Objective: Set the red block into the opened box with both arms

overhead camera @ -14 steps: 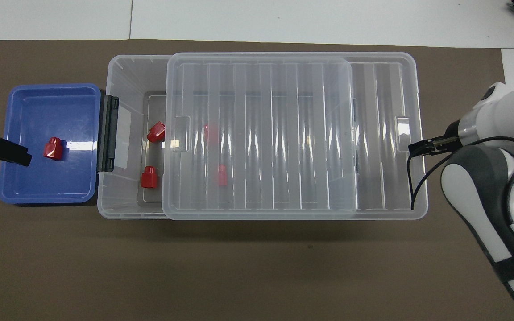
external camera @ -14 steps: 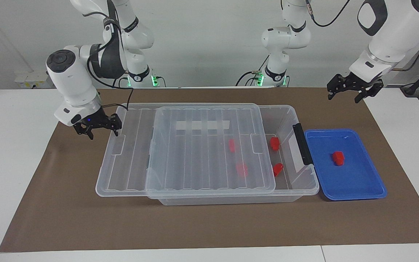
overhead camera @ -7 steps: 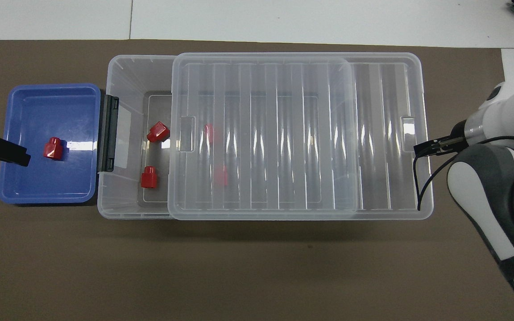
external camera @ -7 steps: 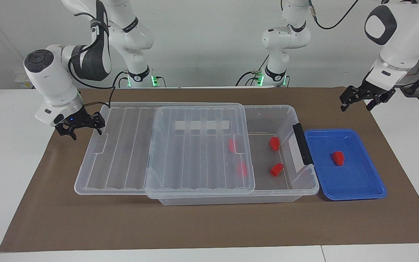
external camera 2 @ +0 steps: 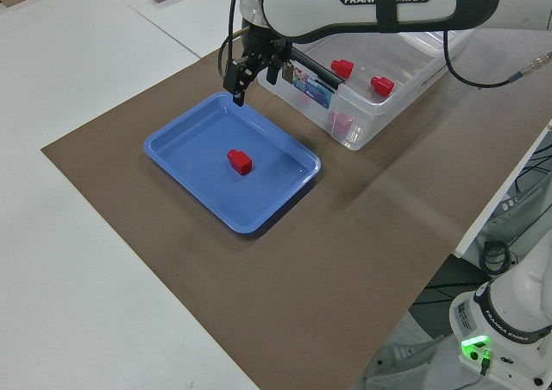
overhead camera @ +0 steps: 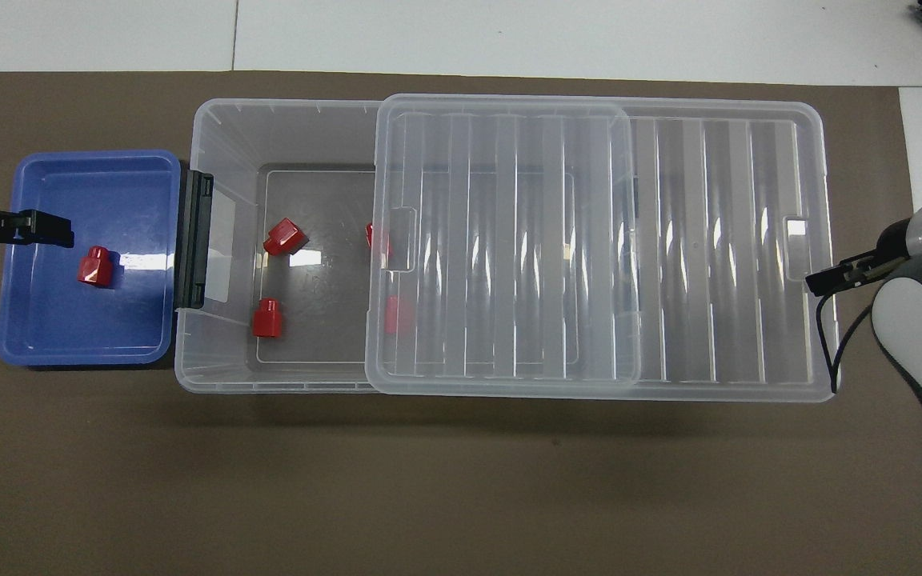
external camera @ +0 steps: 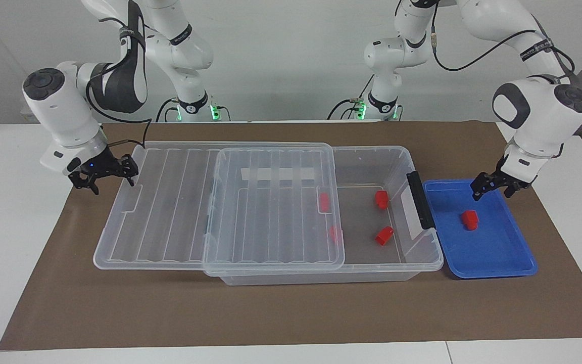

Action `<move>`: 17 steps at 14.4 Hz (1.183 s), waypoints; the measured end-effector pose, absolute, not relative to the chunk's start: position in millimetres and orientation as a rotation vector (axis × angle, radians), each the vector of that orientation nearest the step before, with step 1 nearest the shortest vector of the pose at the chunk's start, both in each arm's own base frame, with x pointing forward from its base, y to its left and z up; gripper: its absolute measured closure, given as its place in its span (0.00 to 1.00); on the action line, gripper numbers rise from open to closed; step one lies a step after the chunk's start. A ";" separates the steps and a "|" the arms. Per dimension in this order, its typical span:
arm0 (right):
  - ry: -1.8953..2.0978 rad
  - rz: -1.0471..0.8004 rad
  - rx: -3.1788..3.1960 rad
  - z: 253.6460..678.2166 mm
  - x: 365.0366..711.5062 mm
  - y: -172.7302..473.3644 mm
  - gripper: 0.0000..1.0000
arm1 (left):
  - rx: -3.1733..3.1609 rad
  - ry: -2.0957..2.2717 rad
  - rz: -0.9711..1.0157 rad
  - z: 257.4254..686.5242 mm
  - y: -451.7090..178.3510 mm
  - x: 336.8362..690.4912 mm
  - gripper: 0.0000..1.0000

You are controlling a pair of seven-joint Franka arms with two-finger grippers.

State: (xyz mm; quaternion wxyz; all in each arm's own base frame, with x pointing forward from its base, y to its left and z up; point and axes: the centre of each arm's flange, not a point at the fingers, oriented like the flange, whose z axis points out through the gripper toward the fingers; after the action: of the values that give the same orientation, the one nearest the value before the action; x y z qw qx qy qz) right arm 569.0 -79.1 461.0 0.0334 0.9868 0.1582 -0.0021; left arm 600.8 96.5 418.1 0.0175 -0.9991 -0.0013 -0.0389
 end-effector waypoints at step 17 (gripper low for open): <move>-0.282 0.195 3.092 630.7 552.1 84.3 0.03 | -3.083 0.255 -0.121 321.7 95.5 592.7 0.00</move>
State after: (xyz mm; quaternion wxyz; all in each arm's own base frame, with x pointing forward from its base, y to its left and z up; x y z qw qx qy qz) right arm 552.1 84.3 630.7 0.0153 0.9938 -0.0905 0.0626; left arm 592.7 95.5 321.7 0.0227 -0.9956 0.0825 -0.0389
